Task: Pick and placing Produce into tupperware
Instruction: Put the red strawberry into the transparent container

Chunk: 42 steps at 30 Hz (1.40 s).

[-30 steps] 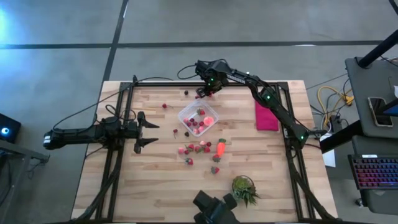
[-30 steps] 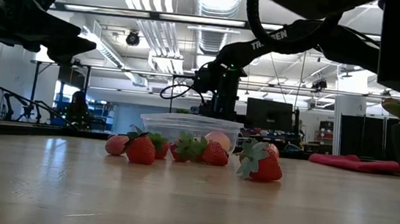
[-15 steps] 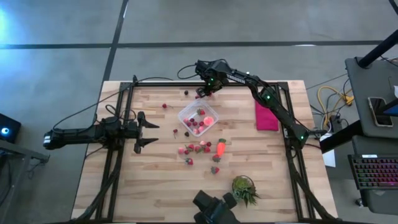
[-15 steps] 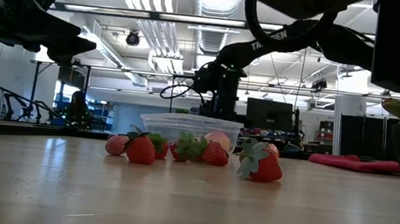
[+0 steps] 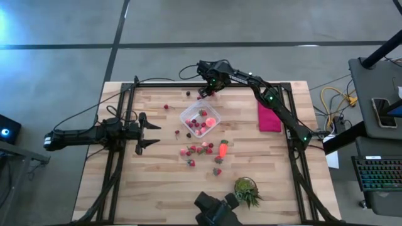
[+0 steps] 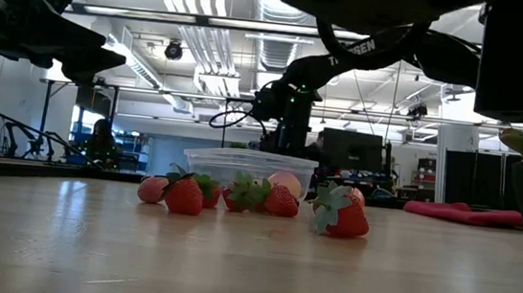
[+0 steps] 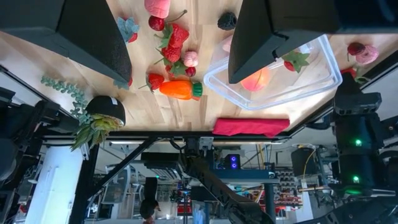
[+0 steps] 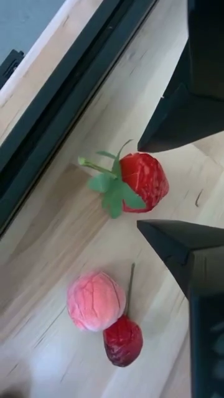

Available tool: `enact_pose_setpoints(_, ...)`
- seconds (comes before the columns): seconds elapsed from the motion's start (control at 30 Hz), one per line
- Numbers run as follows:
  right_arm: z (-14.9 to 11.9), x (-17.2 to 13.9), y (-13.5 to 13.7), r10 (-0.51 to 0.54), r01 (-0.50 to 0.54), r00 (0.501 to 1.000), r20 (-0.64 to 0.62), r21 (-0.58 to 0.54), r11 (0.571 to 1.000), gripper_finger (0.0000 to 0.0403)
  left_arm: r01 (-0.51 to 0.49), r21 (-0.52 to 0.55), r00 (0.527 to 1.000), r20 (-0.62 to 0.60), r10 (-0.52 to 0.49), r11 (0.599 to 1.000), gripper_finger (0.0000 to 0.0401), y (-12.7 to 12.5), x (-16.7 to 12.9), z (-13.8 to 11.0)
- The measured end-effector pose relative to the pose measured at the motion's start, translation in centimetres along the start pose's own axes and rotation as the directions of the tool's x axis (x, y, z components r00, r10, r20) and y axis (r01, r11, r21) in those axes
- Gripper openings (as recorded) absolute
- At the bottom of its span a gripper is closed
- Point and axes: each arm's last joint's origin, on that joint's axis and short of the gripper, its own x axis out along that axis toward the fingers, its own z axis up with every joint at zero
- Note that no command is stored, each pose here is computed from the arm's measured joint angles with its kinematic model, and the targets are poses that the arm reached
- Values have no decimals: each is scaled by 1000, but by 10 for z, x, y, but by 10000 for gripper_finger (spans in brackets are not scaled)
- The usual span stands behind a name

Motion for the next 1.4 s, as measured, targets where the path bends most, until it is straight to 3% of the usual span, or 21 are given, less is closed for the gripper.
enact_pose_setpoints(0.43,3,2,-4,5,-5,1000,16,9,1000,198,0,0,1000,-1,0,1000,255,0,0,0)
enact_pose_setpoints(0.87,1,6,-7,3,-3,1000,-7,11,1000,134,0,0,1000,0,0,1000,255,0,0,0)
enact_pose_setpoints(1.03,1,2,-7,22,-22,1000,-13,6,1000,138,0,0,1000,0,0,1000,255,0,0,0)
enact_pose_setpoints(1.17,-1,-17,-3,95,-96,995,-41,-25,995,150,0,0,1000,0,0,1000,255,0,0,0)
enact_pose_setpoints(1.4,-24,-74,17,116,-121,992,-40,-143,982,140,1,0,1000,0,-1,1000,255,0,0,0)
